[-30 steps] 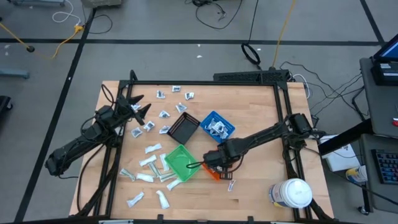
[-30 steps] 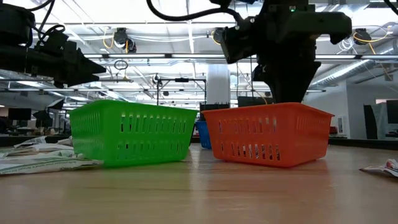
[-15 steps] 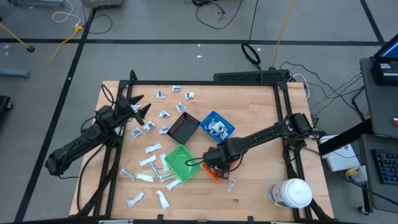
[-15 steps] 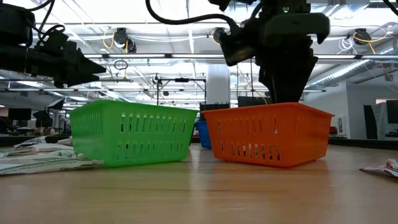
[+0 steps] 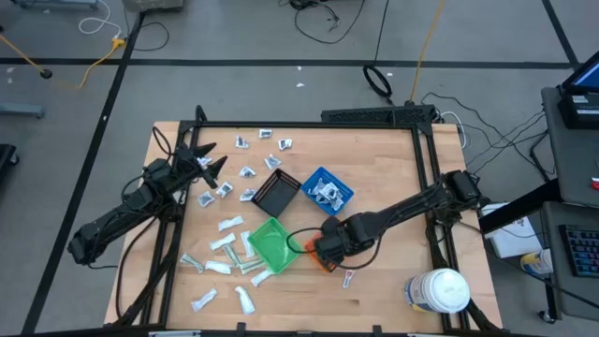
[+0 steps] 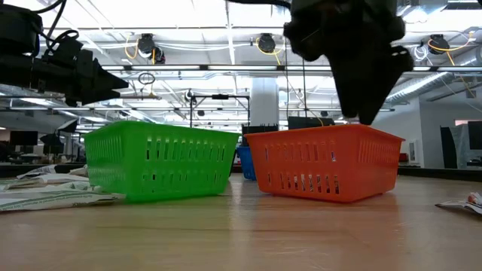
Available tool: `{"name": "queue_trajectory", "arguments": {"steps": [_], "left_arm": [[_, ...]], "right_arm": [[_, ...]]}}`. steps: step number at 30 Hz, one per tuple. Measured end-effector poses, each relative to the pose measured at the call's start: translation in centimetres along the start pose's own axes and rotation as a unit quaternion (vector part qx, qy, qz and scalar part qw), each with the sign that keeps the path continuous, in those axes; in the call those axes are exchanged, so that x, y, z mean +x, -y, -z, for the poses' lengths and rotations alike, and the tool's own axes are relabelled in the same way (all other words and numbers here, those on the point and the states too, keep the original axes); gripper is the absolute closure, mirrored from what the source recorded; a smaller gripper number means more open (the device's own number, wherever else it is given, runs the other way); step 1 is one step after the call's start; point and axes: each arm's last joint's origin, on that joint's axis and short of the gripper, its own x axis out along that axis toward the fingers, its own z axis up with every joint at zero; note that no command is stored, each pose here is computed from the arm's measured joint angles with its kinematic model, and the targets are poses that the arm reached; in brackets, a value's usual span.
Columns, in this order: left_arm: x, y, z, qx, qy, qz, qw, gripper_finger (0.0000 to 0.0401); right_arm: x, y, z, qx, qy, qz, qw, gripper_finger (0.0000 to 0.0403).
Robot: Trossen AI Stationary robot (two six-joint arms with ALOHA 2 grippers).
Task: Pick & Place First Aid Supplies
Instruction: Put the orange ointment pack into the orange bin
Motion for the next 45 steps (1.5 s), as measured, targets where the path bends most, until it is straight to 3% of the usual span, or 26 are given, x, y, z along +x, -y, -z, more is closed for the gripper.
{"name": "queue_trajectory", "arguments": {"steps": [8,12,23,45], "left_arm": [[0.0,0.0,0.0,0.000,0.000,0.000,1.000,0.0077],[0.0,0.0,0.0,0.000,0.000,0.000,1.000,0.0077],[0.0,0.0,0.0,0.000,0.000,0.000,1.000,0.0077],[0.0,0.0,0.0,0.000,0.000,0.000,1.000,0.0077]], "right_arm": [[-0.6,-0.5,3.0,0.117,0.012,0.014,0.993,0.0214],[-0.7,-1.0,4.7,0.144,0.017,0.012,0.989,0.0215],[-0.9,-1.6,8.0,0.165,0.022,0.007,0.986,0.0216],[4.5,-3.2,8.4,0.138,0.008,0.050,0.989,0.0216]]}}
